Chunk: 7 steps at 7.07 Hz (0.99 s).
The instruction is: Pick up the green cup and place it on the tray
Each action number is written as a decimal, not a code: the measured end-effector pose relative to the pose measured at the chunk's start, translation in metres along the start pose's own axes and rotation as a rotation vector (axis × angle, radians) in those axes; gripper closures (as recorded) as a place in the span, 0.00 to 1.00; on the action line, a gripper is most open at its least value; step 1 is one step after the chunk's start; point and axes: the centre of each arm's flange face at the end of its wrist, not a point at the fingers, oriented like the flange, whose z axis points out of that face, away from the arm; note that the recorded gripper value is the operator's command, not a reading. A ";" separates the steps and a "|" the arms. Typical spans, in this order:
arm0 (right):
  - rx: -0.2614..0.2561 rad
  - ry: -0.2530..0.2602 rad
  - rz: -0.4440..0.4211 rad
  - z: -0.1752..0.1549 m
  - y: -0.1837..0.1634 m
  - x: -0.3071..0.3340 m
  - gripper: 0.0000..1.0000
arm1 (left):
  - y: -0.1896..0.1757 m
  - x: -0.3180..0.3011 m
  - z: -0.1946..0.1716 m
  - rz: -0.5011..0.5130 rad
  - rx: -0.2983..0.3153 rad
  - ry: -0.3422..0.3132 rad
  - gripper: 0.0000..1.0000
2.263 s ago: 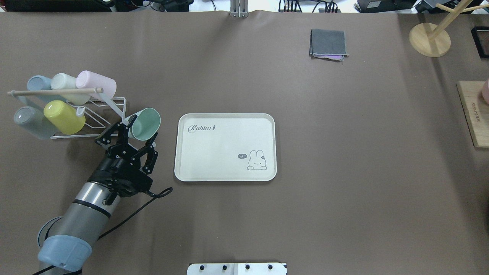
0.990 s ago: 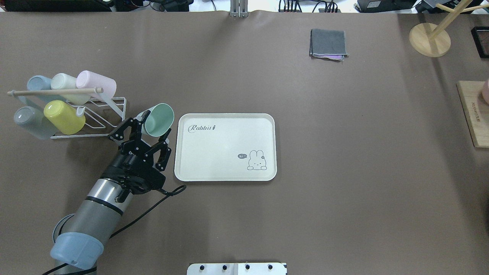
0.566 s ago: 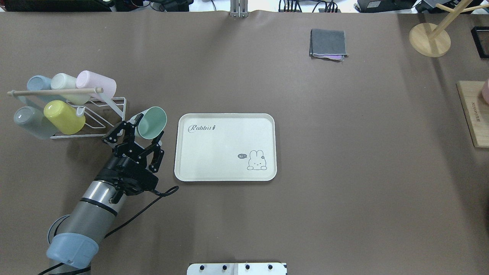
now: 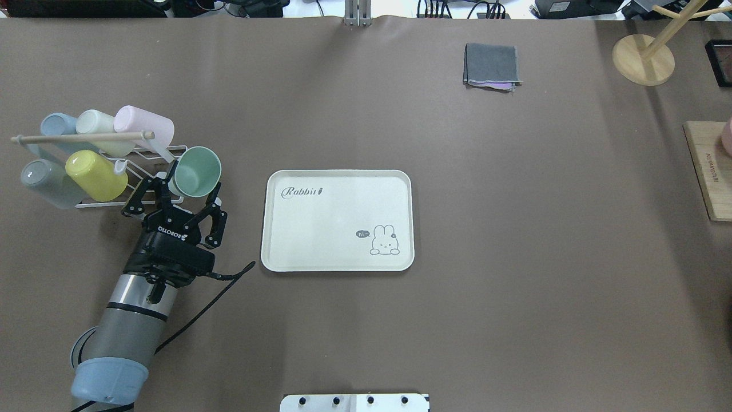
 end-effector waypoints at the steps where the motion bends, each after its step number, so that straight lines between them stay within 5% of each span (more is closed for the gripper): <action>1: -0.002 0.001 0.001 0.001 0.000 0.001 0.00 | -0.001 -0.003 -0.002 -0.018 0.000 -0.035 0.29; 3: -0.006 0.002 0.004 0.003 0.000 0.003 0.00 | 0.001 -0.001 -0.007 -0.079 -0.001 -0.061 0.52; 7: -0.008 0.001 0.005 0.004 0.001 0.004 0.00 | -0.008 0.015 -0.020 -0.213 0.003 -0.057 0.53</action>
